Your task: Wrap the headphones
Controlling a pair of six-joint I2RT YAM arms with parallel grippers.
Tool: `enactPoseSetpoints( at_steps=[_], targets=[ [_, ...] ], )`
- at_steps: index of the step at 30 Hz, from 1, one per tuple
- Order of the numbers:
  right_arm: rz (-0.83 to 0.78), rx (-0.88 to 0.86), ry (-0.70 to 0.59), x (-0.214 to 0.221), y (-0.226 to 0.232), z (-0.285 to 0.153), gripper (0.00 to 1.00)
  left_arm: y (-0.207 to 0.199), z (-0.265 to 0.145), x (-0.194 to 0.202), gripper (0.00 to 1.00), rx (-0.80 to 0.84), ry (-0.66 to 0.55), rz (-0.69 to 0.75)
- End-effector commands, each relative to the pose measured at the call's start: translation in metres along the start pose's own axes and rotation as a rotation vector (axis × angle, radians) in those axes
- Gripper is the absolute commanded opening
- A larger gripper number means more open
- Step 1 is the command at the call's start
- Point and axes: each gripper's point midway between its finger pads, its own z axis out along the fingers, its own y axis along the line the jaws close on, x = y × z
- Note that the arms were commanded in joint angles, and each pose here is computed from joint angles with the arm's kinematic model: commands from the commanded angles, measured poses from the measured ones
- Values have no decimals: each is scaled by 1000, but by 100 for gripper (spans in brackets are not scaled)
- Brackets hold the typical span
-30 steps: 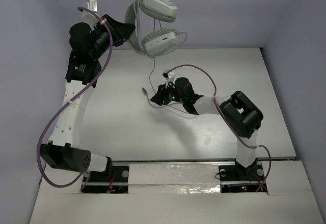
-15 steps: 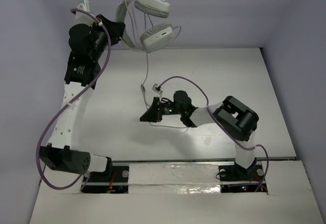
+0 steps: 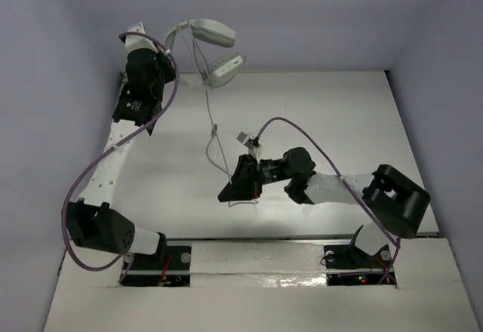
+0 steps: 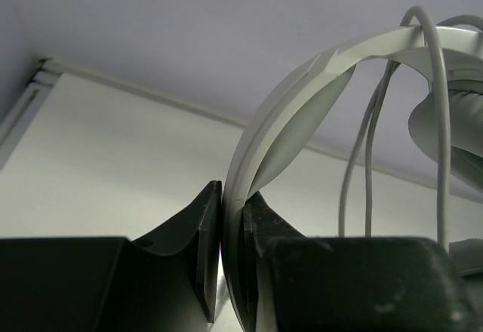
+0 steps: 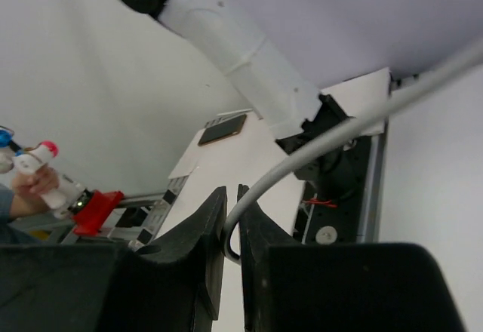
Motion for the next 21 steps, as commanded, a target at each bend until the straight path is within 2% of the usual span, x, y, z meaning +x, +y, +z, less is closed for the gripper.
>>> enactPoseSetpoints(
  at_steps=[1,4,5,10,11,12,14,16,21],
  targets=[
    [-67,-98,-28,-16,47,-5,17,0,-3,-31,0,-66,-161,35],
    [-90,-97,-54,-36,70,-6,17,-6,-4,-9,0,-106,-140,122],
    [-40,-42,-20,-42,65,-1,17,-9,-3,0,0,-114,-129,146],
    [-122,139,3,-77,64,3,12,-20,-7,48,0,-105,-41,248],
    [-91,205,24,-76,61,-2,11,-18,-8,51,0,-104,-32,254],
    [-121,256,-13,-92,60,-1,9,-17,-9,58,0,-94,-17,262],
    [-134,351,-7,-94,50,-9,8,-15,-14,73,0,-88,22,287],
    [-181,475,-65,-115,38,-17,4,-17,-20,85,0,-78,55,330],
    [-248,881,-98,-142,-9,-65,0,-31,-44,103,0,-16,138,421]
  ],
)
